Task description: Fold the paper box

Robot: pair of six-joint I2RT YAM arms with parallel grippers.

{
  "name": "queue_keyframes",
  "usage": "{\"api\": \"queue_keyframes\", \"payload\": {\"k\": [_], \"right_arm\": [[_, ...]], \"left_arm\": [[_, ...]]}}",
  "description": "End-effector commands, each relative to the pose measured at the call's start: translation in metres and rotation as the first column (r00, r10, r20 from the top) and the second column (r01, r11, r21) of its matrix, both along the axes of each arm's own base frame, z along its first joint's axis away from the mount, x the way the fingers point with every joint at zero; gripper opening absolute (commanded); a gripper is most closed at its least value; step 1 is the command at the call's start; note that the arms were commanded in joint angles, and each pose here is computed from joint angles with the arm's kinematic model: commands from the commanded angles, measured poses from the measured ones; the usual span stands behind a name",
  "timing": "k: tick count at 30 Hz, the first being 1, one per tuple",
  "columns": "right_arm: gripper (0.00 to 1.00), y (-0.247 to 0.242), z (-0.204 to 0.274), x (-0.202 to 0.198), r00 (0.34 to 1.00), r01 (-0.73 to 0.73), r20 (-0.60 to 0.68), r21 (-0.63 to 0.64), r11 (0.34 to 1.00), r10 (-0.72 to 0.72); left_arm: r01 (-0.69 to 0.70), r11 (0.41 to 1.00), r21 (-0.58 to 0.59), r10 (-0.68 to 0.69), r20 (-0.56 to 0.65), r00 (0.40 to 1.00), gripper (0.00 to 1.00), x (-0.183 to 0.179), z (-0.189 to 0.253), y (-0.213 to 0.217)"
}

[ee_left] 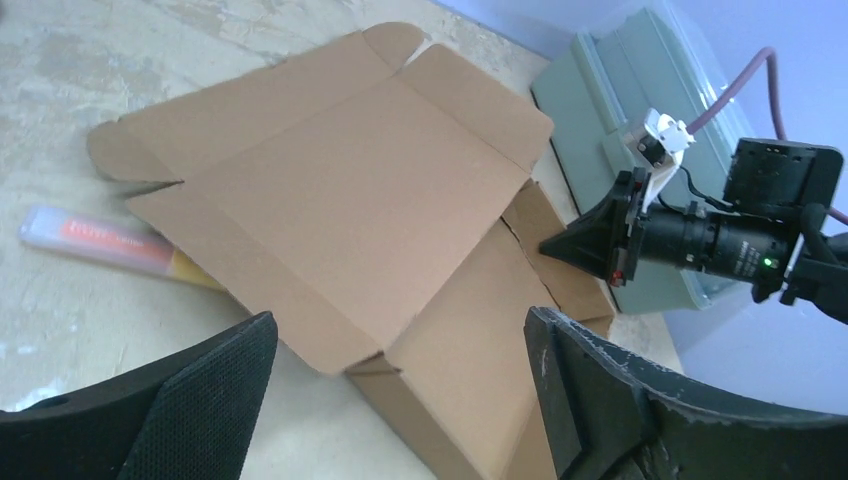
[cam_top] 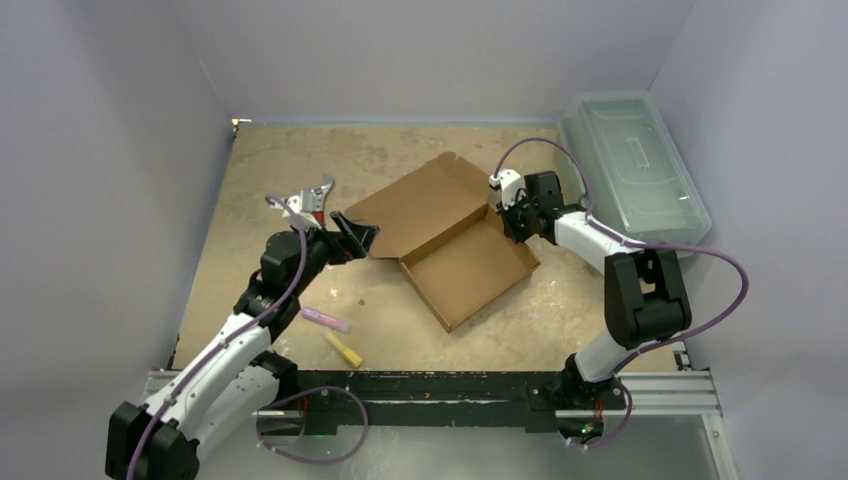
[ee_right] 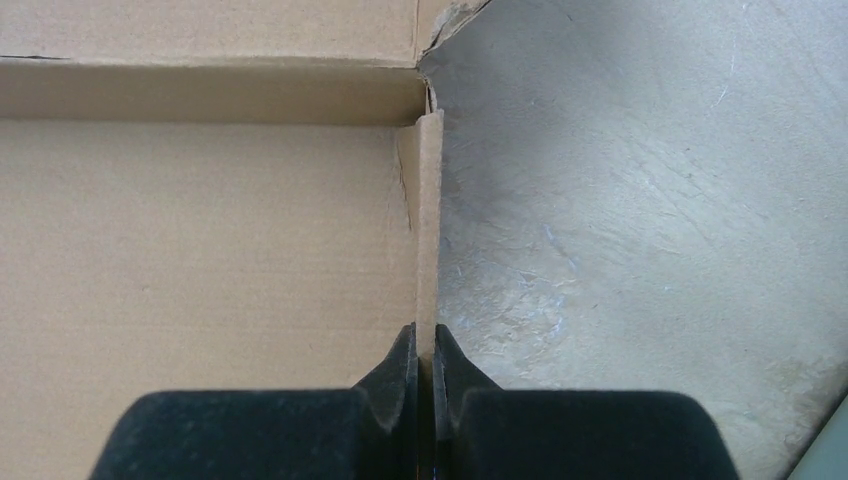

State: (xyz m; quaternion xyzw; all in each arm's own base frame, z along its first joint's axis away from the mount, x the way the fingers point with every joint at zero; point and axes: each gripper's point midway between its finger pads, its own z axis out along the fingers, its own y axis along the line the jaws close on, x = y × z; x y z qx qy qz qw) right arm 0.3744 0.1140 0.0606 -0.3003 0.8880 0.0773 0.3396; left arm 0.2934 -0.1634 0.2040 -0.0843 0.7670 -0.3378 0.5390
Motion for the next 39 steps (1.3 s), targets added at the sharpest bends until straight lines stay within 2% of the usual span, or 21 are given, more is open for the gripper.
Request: {"api": "queue_keyframes", "payload": {"k": [1,7,10,15,18,24,29,39], "right_arm": [[0.0,0.001,0.005,0.008,1.0,-0.007,0.03,-0.01,1.0,0.007],[0.0,0.003,-0.004,0.004,1.0,-0.02,-0.014,-0.004,1.0,0.02],[0.01,0.004,-0.008,0.002,0.999,-0.025,-0.031,-0.004,1.0,0.025],[0.08,0.005,-0.011,0.001,0.998,-0.029,-0.047,-0.001,1.0,0.029],[0.12,0.004,-0.013,0.0,0.998,-0.029,-0.053,-0.005,1.0,0.029],[0.2,0.003,-0.013,-0.001,0.998,-0.032,-0.055,-0.008,0.999,0.032],[0.25,0.003,-0.014,-0.001,0.998,-0.039,-0.056,-0.011,0.999,0.039],[0.29,0.002,-0.012,0.017,1.0,0.007,-0.004,-0.039,0.999,-0.007]], "left_arm": [[-0.01,0.997,-0.077,-0.001,-0.139,0.99,0.93,-0.031,-0.031,0.005],[-0.006,0.955,-0.297,-0.088,-0.302,0.949,0.9,-0.064,-0.068,-0.009],[-0.007,0.951,-0.309,-0.107,-0.351,0.93,0.9,-0.07,-0.073,-0.015],[-0.034,0.983,-0.182,-0.05,-0.435,0.899,0.89,-0.07,-0.08,-0.032],[-0.059,0.997,-0.057,0.024,-0.486,0.873,0.89,-0.072,-0.089,-0.05],[-0.128,0.981,0.144,0.187,-0.541,0.82,0.84,-0.079,-0.105,-0.075],[-0.124,0.977,0.171,0.2,-0.555,0.807,0.76,-0.075,-0.114,-0.097],[-0.122,0.968,0.22,0.225,-0.539,0.812,0.74,-0.066,-0.121,-0.106]]}}
